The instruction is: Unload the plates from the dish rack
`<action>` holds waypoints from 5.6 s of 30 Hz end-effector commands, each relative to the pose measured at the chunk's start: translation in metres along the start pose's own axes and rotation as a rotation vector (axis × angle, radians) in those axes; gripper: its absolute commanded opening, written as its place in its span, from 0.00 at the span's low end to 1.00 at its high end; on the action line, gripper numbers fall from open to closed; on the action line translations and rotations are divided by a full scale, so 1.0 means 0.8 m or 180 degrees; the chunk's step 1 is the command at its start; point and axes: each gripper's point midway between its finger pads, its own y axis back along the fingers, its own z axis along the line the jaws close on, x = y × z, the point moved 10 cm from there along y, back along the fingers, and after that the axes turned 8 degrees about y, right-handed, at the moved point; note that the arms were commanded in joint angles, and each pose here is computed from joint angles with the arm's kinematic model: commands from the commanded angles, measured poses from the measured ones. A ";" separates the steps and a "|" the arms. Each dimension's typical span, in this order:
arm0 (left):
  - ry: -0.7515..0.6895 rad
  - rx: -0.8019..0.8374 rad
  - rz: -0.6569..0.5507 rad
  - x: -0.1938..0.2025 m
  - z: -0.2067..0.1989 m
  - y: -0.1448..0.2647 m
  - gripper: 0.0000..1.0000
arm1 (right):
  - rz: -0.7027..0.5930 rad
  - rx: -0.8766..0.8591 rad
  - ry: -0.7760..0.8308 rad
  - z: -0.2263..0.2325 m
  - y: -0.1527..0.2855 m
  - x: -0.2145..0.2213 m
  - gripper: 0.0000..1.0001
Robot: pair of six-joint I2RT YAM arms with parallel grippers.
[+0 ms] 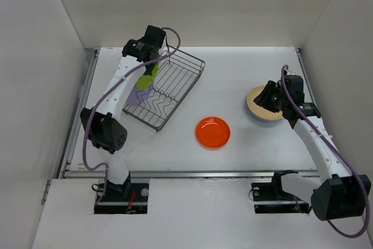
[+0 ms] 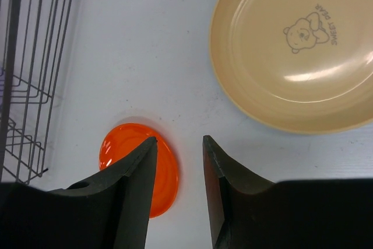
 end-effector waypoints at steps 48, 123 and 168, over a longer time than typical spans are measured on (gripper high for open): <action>-0.0951 0.2160 -0.0399 0.027 -0.140 0.158 1.00 | -0.0265 -0.1480 0.0730 0.118 0.045 0.061 0.00; 0.0455 -0.0544 -0.0552 -0.015 0.069 0.064 0.00 | 0.0630 -0.0306 0.0613 0.105 0.033 0.079 0.82; -0.0197 0.1501 -0.1119 -0.025 -0.094 0.194 1.00 | -0.0563 -0.0023 -0.0121 0.117 0.071 -0.029 0.00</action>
